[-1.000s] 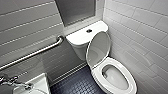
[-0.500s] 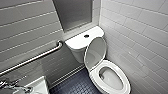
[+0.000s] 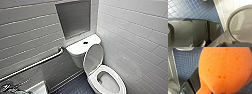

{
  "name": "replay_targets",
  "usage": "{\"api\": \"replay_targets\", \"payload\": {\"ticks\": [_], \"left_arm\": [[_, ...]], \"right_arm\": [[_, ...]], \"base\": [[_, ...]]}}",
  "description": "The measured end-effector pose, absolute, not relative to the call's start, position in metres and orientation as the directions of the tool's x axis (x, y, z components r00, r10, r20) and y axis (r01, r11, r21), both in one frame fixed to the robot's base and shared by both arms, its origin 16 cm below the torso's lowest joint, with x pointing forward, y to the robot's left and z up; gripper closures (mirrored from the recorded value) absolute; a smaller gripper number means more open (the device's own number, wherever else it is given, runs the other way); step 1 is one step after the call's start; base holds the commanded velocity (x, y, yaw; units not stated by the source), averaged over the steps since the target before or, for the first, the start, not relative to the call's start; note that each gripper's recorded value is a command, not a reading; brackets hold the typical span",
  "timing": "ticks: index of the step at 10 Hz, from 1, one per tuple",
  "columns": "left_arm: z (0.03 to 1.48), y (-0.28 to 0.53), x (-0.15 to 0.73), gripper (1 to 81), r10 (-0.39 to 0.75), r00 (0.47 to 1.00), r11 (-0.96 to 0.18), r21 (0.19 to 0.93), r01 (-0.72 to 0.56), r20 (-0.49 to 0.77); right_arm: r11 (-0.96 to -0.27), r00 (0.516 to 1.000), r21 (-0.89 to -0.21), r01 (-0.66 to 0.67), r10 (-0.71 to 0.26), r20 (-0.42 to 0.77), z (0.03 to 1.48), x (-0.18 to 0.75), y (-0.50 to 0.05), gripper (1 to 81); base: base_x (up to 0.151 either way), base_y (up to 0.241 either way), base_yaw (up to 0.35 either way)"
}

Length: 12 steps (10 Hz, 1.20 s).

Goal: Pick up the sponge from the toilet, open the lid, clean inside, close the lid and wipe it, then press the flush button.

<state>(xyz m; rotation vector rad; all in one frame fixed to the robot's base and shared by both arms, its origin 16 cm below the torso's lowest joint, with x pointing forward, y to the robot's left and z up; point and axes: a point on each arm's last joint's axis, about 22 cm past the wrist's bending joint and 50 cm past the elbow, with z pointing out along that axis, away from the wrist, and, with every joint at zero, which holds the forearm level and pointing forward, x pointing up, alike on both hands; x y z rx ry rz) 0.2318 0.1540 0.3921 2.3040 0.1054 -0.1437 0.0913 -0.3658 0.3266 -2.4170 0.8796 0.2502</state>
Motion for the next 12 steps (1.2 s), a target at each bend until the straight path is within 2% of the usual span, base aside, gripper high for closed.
{"api": "replay_targets", "payload": {"ticks": [2,4,7,10,12], "left_arm": [[0.391,0.155,0.273,1.0,0.062,0.992,-0.670,0.732,0.124,-0.112],[0.389,0.162,0.314,1.0,0.100,0.991,-0.676,0.724,0.134,-0.091],[0.386,0.180,0.368,1.0,0.169,0.981,-0.686,0.704,0.184,-0.091],[0.393,0.188,0.435,1.0,0.216,0.971,-0.683,0.696,0.223,-0.099],[0.383,0.208,0.463,1.0,0.255,0.960,-0.704,0.659,0.265,-0.113]], "right_arm": [[-0.665,0.803,-0.450,-0.596,-0.481,-0.352,0.321,0.074,-0.354,81.1],[-0.686,0.818,-0.449,-0.573,-0.447,-0.361,0.317,0.053,-0.343,81.1],[-0.726,0.835,-0.416,-0.547,-0.436,-0.337,0.297,0.039,-0.343,81.1],[-0.736,0.830,-0.397,-0.548,-0.423,-0.363,0.296,-0.009,-0.309,81.1],[-0.805,0.873,-0.355,-0.475,-0.380,-0.307,0.292,-0.028,-0.318,81.1]], "base": [[0.000,0.000,0.000],[0.000,0.000,0.000],[0.000,0.000,0.000],[0.000,0.000,0.000],[0.000,0.000,0.000]]}}
